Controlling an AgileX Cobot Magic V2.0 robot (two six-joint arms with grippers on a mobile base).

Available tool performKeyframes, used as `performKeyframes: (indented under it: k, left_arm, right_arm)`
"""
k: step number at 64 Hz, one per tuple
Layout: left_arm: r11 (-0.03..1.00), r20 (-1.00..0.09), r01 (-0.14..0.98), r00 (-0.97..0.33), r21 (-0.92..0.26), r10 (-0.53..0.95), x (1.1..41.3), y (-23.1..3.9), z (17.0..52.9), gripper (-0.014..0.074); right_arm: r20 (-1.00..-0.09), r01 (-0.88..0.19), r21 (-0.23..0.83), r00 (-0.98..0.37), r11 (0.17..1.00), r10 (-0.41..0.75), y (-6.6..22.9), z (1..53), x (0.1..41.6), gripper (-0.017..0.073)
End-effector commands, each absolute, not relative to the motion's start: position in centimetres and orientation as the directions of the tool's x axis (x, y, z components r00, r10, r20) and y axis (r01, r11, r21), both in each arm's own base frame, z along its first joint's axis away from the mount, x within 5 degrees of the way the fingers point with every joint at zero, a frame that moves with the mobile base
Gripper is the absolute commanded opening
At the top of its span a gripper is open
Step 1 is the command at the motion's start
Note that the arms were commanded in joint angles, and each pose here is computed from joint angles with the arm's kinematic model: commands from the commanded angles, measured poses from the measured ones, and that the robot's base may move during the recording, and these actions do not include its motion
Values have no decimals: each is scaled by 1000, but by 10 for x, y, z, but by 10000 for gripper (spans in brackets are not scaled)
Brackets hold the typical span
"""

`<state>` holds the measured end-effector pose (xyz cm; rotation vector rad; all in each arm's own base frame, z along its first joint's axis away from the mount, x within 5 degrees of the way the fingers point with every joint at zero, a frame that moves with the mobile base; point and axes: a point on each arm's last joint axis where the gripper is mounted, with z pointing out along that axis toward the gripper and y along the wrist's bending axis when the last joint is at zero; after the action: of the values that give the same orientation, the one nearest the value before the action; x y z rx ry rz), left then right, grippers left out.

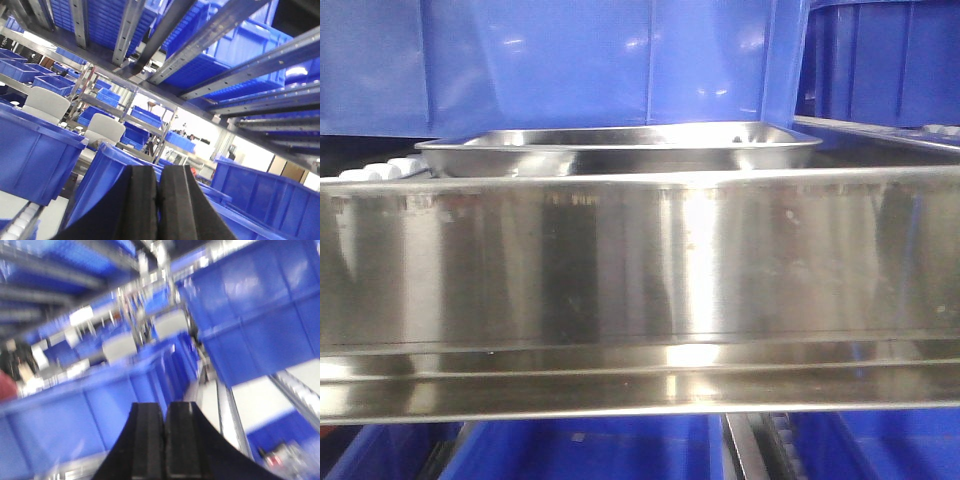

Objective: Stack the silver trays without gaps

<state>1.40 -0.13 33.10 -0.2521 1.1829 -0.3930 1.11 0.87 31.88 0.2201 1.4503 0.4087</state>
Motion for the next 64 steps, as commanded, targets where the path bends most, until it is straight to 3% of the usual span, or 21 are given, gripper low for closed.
performKeyframes:
  k: [1, 8, 18, 27, 34, 49, 56, 64]
  left_arm:
    - [918, -848, 168, 351, -359, -397, 7, -1, 350, -6]
    - [944, -922, 84, 206, -318, -329, 11, -1, 366, -6]
    - [980, -980, 14, 29, -199, -199, 26, 0, 380, -6]
    - [973, -974, 96, -101, -211, -201, 43, -9, 379, -6]
    - [948, -952, 192, -220, -255, -212, 55, -20, 375, -6]
    - [834, -872, 311, -343, -456, -349, 84, -39, 377, -16]
    - [840, -894, 396, -397, -371, -207, 102, -52, 382, -16]
    - [858, -903, 419, -415, -298, -111, 122, -60, 388, -16]
  right_arm:
    - [-948, -138, 302, 59, 943, 313, 11, 333, 0, -79]
    - [-972, -142, 229, 12, 963, 233, 13, 346, -9, -79]
    - [-948, -156, 278, -207, 948, 244, 19, 352, 9, -79]
    - [-940, -238, 241, -299, 941, 165, 27, 364, 33, -79]
    - [-926, -237, 247, -343, 939, 157, 28, 375, 51, -79]
    - [-926, -287, 239, -354, 928, 129, 32, 389, 87, -79]
    - [-920, -343, 237, -380, 909, 96, 41, 393, 104, -79]
    - [-890, -378, 254, -451, 890, 63, 52, 396, 125, -78]
